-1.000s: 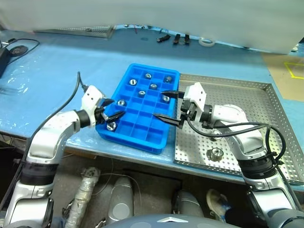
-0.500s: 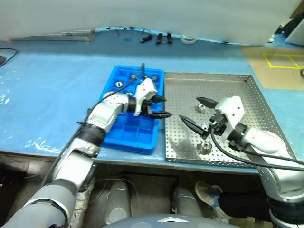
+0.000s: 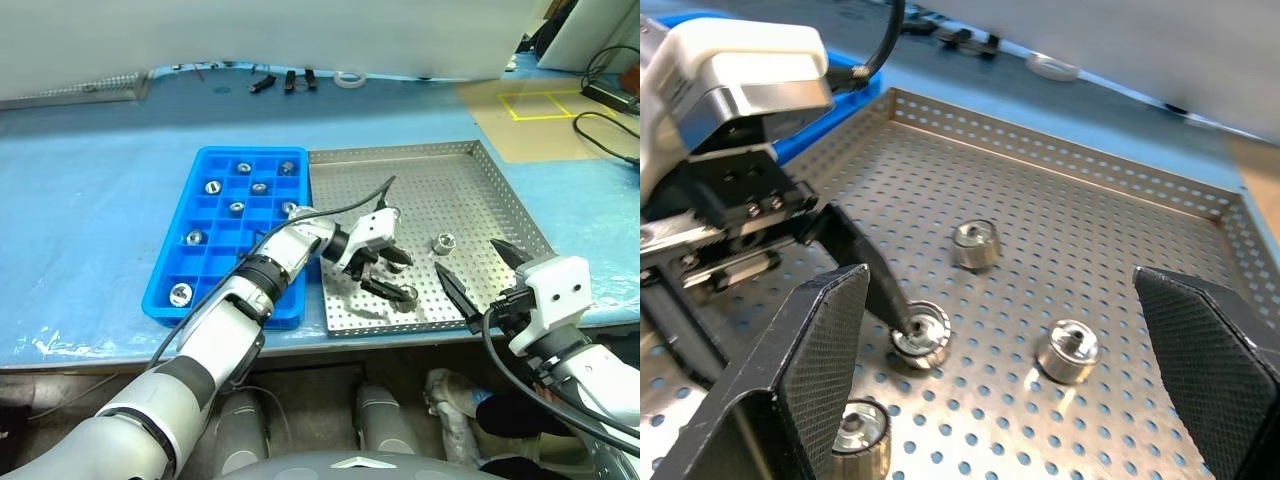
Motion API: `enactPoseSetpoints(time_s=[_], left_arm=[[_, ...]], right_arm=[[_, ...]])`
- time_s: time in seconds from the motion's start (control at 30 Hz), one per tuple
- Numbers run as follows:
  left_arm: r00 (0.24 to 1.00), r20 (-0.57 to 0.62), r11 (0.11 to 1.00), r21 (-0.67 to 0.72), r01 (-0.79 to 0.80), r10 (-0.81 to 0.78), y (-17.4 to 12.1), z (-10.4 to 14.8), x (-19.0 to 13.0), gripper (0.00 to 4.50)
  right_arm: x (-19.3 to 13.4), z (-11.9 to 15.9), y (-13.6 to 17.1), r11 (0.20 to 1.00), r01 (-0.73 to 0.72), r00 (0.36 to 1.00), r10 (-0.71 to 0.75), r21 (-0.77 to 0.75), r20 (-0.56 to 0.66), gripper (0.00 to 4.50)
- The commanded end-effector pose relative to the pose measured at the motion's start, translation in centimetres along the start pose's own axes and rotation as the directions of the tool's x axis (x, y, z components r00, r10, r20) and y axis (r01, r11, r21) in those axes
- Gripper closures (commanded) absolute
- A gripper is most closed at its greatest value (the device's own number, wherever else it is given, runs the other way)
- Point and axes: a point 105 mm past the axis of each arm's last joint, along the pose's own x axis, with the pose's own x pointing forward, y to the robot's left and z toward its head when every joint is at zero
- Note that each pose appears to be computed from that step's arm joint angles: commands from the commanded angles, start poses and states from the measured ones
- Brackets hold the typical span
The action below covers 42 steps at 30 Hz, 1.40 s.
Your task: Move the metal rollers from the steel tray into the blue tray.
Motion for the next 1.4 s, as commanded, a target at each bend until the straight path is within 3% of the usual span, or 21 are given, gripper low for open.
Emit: enactPoseSetpoints(time_s=[0.03,0.4,0.57,0.87,0.97,1.13,1.4], left_arm=[[0.999,-0.021,0.998,0.059,0.033,-0.032,-0.1,0.6,0.5,0.65],[0.996,-0.082,0.998,0.059,0.035,-0.030,-0.5,-1.1,2.2,0.65],[0.991,-0.125,0.997,0.060,-0.042,0.049,0.4,-1.8,2.2,0.65],[0.988,-0.153,0.999,0.038,-0.018,0.023,0.1,-2.8,1.9,0.65],[0.991,-0.134,0.999,0.040,-0.017,0.023,0.1,-2.5,1.8,1.25],[0.995,-0.102,1.000,0.023,-0.011,0.014,0.1,-2.2,1.4,2.81],[0.998,-0.039,0.999,0.028,-0.044,0.045,0.6,-1.0,0.4,2.78]], right_arm=[[-0.5,1.4,0.2,1.000,0.016,0.998,-0.015,-0.019,0.061,0.00],[-0.8,1.1,-0.1,0.999,0.025,0.999,-0.024,-0.028,0.028,0.00],[-0.8,0.9,0.0,0.999,0.024,1.000,-0.023,-0.027,0.019,0.00],[-0.6,0.7,0.2,0.999,0.024,1.000,-0.024,-0.028,0.007,0.00],[-0.5,0.7,0.2,0.999,0.023,1.000,-0.023,-0.031,0.006,0.00],[-0.3,0.7,0.2,0.999,0.021,1.000,-0.021,-0.034,0.009,0.00],[-0.1,0.8,0.6,0.999,-0.030,0.999,0.031,-0.019,0.022,0.00]])
